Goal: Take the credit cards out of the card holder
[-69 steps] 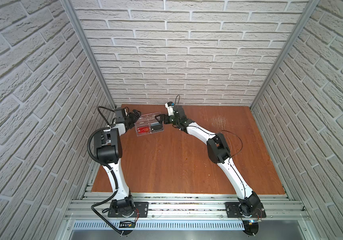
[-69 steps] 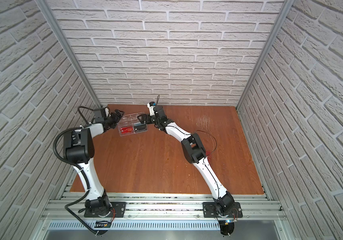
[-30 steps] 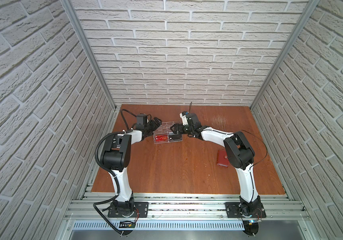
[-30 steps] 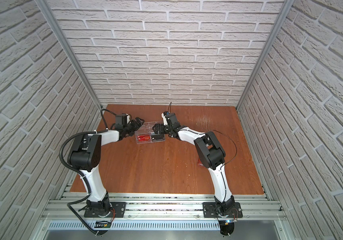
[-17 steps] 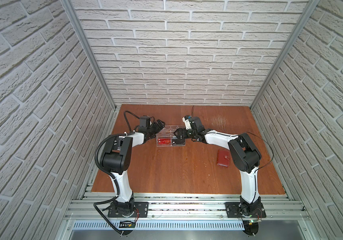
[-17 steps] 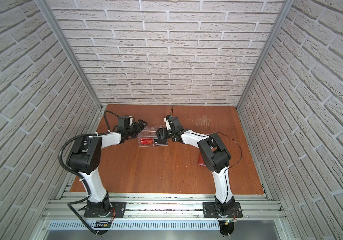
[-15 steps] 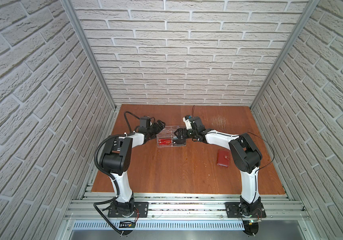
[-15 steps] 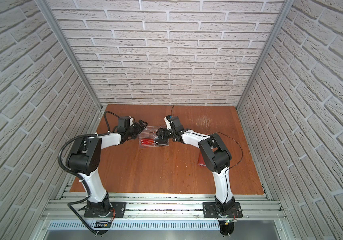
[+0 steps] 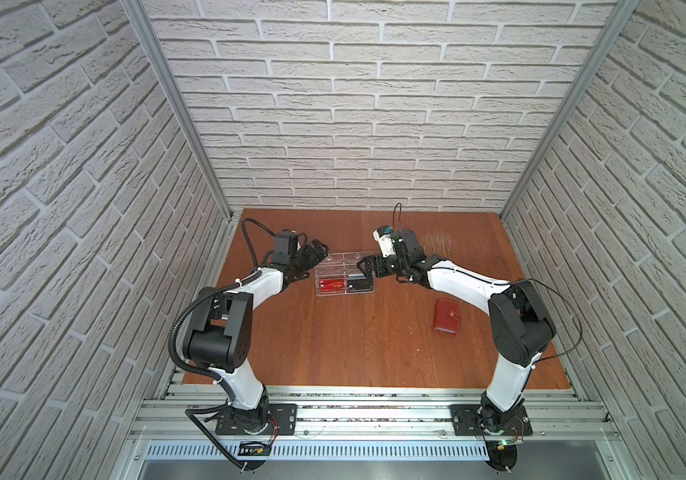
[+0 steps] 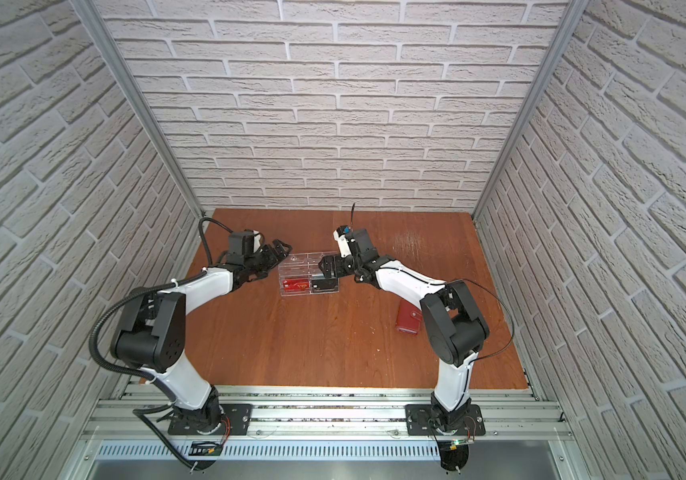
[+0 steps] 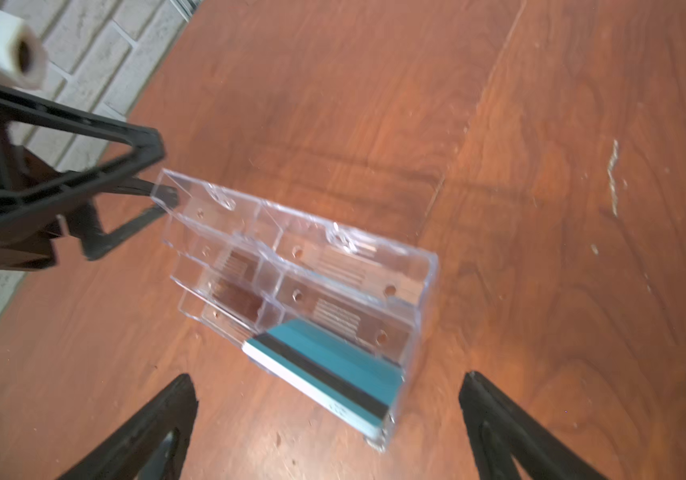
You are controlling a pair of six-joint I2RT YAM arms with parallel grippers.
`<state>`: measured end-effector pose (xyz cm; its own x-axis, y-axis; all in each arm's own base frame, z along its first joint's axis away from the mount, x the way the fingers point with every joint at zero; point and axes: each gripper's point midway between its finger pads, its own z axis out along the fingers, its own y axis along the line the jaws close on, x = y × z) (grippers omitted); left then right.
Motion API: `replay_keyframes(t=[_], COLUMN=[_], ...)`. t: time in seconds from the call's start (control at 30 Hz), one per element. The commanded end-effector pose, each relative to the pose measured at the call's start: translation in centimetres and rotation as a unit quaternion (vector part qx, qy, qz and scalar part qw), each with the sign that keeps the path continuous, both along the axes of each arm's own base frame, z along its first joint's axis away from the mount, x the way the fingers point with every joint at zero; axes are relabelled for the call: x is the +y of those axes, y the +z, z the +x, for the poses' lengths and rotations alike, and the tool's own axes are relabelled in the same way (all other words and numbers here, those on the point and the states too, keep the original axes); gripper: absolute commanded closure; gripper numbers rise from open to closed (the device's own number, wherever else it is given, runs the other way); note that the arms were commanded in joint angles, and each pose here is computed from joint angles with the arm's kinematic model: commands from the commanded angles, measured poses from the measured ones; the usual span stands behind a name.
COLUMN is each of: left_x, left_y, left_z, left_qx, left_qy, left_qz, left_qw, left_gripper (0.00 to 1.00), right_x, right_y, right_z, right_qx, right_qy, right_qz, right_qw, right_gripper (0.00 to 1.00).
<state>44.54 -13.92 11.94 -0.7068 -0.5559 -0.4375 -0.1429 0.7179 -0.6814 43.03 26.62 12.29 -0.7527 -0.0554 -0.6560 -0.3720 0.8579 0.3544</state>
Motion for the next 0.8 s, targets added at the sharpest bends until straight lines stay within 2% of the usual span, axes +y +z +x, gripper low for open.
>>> replay_keyframes(t=[0.0, 0.27, 0.53, 0.77], left_x=[1.0, 0.0, -2.0, -2.7], left_y=[0.4, 0.4, 1.1, 1.6], left_z=[-1.5, -4.6, -7.0, -8.0], left_qx=[0.001, 0.006, -0.008, -0.016], left_qy=[0.009, 0.001, -0.020, -0.033], left_qz=[0.012, -0.011, -0.009, -0.010], left_qw=[1.000, 1.000, 1.000, 0.999], left_gripper=[0.02, 0.02, 0.02, 0.02], right_x=[-1.3, -2.4, -2.3, -1.3], right_y=[-0.9, -3.4, -4.3, -4.1], right_z=[-1.8, -2.8, -0.7, 0.9], right_qx=[0.011, 0.041, 0.056, 0.059], right_qy=[0.002, -0.016, -0.056, -0.071], right_qz=[-0.034, -0.078, -0.092, -0.077], right_qw=[0.999, 0.996, 0.993, 0.993], right_gripper=[0.00, 0.00, 0.00, 0.00])
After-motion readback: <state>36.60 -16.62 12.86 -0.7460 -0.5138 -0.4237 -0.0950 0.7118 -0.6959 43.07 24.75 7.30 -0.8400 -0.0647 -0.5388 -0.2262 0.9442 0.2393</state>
